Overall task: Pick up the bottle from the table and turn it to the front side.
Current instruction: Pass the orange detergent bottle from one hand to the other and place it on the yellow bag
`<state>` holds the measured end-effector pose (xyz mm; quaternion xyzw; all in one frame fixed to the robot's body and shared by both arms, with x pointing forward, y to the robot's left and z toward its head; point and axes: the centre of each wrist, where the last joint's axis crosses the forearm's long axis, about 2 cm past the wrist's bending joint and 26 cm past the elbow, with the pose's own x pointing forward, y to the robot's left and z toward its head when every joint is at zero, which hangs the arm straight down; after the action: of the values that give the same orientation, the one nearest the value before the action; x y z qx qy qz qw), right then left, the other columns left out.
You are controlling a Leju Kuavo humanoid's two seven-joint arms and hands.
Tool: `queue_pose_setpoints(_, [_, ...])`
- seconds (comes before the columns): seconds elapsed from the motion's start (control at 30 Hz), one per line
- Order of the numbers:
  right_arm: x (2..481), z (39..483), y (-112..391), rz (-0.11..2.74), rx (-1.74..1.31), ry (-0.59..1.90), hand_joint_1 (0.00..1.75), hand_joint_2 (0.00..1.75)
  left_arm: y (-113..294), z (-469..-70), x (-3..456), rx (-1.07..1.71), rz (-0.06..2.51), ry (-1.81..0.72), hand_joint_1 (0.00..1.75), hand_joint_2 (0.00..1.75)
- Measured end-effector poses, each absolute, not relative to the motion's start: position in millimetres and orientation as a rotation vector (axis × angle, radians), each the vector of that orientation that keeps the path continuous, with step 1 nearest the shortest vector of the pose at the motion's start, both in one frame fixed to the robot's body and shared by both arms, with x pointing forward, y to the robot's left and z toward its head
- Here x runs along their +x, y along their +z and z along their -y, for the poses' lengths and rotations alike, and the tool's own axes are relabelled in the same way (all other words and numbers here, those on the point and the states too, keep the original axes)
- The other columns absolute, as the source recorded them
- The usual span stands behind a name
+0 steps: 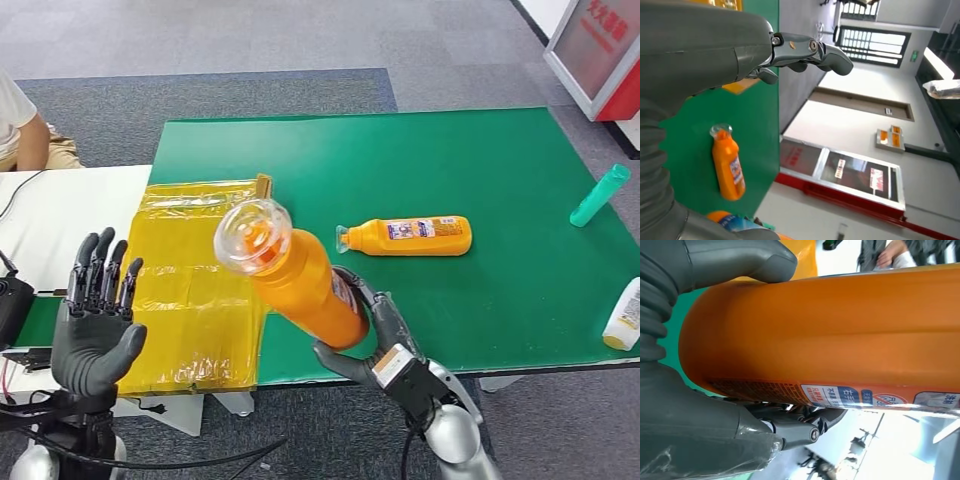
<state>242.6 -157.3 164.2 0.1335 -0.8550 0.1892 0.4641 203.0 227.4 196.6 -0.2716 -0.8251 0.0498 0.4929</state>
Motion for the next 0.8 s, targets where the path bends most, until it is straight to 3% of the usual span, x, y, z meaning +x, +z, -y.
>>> queue_pose_setpoints(0.37, [244.3, 135.1, 168.0, 2.144, 0.279, 0.562, 1.75, 1.75, 212.6, -177.1, 228.5, -0.931, 1.921, 0.002, 0.00, 1.75])
queue_pose_setpoints(0.8, [251.6, 133.0, 158.2, 2.111, 0.124, 0.638, 1.75, 1.75, 208.7, -127.4, 226.5, -0.818, 1.845, -0.438, 0.00, 1.75])
